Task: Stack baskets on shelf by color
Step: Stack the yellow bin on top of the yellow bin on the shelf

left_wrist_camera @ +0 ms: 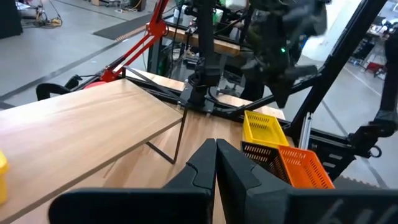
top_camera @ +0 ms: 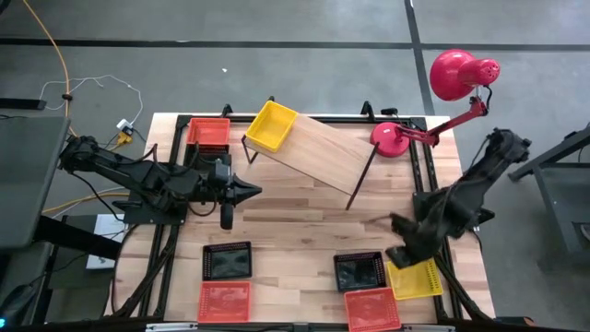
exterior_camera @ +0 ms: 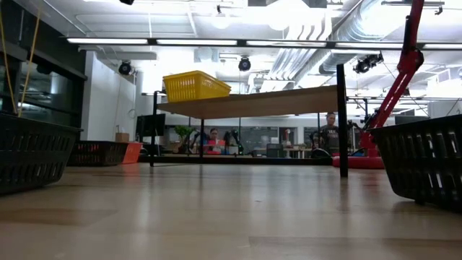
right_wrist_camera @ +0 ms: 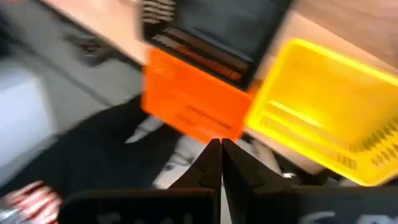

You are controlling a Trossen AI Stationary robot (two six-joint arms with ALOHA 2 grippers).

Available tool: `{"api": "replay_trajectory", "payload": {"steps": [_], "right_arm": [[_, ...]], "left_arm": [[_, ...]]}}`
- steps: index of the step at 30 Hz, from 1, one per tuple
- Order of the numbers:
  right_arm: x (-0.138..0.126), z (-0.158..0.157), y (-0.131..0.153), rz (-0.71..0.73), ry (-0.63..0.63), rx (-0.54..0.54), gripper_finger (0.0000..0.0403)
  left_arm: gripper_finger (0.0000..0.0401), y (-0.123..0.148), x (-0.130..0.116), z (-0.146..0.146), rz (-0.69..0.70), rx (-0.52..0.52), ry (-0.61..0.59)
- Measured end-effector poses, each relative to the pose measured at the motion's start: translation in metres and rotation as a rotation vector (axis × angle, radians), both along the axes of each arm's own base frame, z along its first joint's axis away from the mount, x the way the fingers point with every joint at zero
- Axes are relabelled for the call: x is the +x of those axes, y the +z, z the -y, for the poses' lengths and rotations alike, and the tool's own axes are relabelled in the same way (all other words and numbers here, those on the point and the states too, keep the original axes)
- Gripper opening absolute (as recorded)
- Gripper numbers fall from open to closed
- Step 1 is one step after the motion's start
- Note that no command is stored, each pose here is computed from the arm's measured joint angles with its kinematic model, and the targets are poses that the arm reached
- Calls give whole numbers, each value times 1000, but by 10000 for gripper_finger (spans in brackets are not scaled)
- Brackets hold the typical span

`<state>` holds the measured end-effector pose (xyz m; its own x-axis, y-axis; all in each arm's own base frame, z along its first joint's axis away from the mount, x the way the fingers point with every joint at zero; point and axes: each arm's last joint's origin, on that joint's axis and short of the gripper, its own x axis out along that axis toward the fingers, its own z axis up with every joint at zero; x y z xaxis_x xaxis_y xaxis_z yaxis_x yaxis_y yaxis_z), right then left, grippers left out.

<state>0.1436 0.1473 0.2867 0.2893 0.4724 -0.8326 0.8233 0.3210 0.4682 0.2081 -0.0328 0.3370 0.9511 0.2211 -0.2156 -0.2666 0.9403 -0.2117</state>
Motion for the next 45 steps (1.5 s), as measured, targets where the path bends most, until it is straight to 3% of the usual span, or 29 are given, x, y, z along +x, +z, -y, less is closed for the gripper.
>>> {"api": "replay_trajectory", "payload": {"steps": [5,9,14,19,25,41,45], "right_arm": [[7,-25,-22,-99,-14,-39,19],[11,-41,-37,-140,-41,-72,77],[14,-46,-61,-260,-104,-196,162],[22,-50,-77,-298,-163,-260,200],[25,-55,-92,-351,-160,-297,189],[31,-61,-113,-389,-127,-360,117],[32,-60,-112,-368,-93,-355,76]], "left_arm": [[0,0,0,0,-9,20,-4],[0,-1,0,0,-15,30,-7],[0,-1,0,0,-16,36,-8],[0,-1,0,0,-16,36,-8],[0,-1,0,0,-15,35,-8],[0,0,0,0,-12,23,-6],[0,0,0,0,-10,15,-4]]}}
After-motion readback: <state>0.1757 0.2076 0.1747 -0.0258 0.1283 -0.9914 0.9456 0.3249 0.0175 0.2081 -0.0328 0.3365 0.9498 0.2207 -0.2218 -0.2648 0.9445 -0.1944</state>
